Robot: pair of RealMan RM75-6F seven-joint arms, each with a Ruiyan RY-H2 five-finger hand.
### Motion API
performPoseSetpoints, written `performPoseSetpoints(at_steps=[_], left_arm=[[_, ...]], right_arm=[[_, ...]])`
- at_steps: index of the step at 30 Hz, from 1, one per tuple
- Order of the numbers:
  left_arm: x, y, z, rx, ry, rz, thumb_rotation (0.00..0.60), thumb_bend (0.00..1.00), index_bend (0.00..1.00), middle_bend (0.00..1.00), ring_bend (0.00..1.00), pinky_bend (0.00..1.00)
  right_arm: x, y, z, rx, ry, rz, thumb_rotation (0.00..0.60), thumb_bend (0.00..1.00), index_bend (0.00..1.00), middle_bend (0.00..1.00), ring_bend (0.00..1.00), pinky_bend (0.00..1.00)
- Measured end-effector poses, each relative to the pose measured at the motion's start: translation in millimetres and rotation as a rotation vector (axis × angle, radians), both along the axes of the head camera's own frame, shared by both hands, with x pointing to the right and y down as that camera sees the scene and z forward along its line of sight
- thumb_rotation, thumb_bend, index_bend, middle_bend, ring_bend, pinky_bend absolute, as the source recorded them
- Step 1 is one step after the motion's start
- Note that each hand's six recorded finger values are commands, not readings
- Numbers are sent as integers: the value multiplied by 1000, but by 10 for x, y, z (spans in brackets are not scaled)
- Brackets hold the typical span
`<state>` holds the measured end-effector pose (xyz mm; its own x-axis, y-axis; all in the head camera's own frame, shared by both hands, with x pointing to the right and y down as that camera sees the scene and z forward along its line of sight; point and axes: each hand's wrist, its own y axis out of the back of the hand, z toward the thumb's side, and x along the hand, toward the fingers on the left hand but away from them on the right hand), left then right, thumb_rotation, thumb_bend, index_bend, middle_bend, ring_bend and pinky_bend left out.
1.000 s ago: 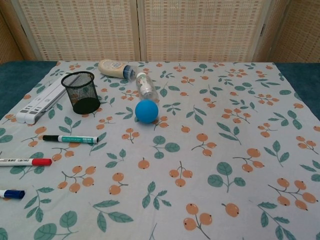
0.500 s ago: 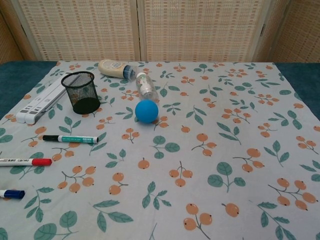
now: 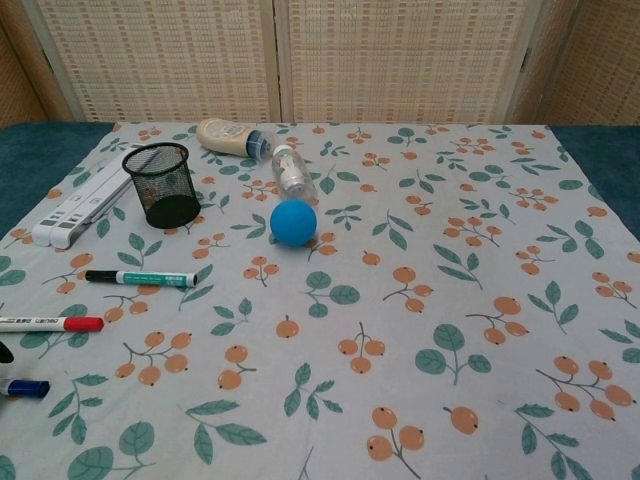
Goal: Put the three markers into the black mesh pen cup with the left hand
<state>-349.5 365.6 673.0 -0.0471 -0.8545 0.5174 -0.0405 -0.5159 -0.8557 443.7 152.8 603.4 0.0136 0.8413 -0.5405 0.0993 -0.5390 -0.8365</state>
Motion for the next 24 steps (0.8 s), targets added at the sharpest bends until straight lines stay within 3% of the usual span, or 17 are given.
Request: performPoseSetpoints(at_steps=[24], left_arm=[[122,-43,166,17,-50,44,600,421,403,391,147,186]], right_arm=[[48,-11,-15,2,1,13,600,25,118,64,105,171]])
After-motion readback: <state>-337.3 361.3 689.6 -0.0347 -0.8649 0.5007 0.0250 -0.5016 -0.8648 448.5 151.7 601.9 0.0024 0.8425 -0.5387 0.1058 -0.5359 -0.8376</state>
